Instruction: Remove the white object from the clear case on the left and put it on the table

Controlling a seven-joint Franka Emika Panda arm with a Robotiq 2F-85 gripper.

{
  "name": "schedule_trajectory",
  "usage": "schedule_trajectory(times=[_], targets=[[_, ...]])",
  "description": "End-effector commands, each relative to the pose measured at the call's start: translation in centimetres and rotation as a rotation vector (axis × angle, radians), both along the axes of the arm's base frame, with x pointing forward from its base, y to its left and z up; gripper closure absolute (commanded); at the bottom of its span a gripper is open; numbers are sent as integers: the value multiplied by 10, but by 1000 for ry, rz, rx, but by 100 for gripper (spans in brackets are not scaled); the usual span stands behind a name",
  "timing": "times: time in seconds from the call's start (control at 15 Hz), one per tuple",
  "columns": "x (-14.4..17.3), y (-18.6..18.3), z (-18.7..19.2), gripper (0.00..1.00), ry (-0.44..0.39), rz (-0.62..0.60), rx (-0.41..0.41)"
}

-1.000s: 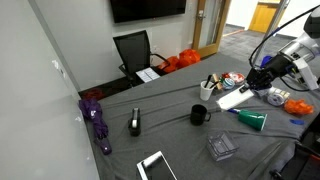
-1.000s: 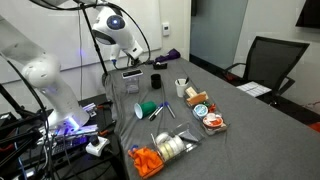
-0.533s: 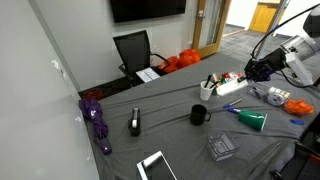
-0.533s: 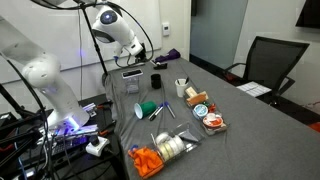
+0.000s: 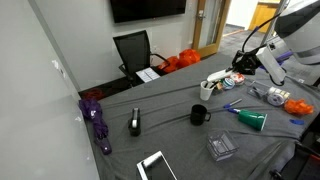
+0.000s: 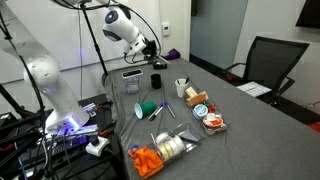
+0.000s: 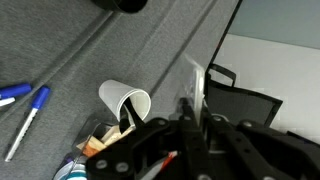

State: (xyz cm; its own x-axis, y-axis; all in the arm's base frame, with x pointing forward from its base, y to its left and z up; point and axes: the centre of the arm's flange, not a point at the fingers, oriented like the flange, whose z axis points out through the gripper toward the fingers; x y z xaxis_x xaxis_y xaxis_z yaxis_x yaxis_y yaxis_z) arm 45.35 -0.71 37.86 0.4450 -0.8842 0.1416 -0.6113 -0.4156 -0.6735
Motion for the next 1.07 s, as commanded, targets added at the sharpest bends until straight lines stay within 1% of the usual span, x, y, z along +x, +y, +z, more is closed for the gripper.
schedule_trajectory(times=[0.0,0.13,0.33,0.53,0.73,1.0], targets=[[45,13,-24,98,23,-58,27],[59,17,-34,98,45,-50,54],[76,22,-49,98,71,-49,72],[95,25,-66,98,74,-66,81],[116,26,-82,98,88,-47,128],[141,32,-111,98,113,-17,152]])
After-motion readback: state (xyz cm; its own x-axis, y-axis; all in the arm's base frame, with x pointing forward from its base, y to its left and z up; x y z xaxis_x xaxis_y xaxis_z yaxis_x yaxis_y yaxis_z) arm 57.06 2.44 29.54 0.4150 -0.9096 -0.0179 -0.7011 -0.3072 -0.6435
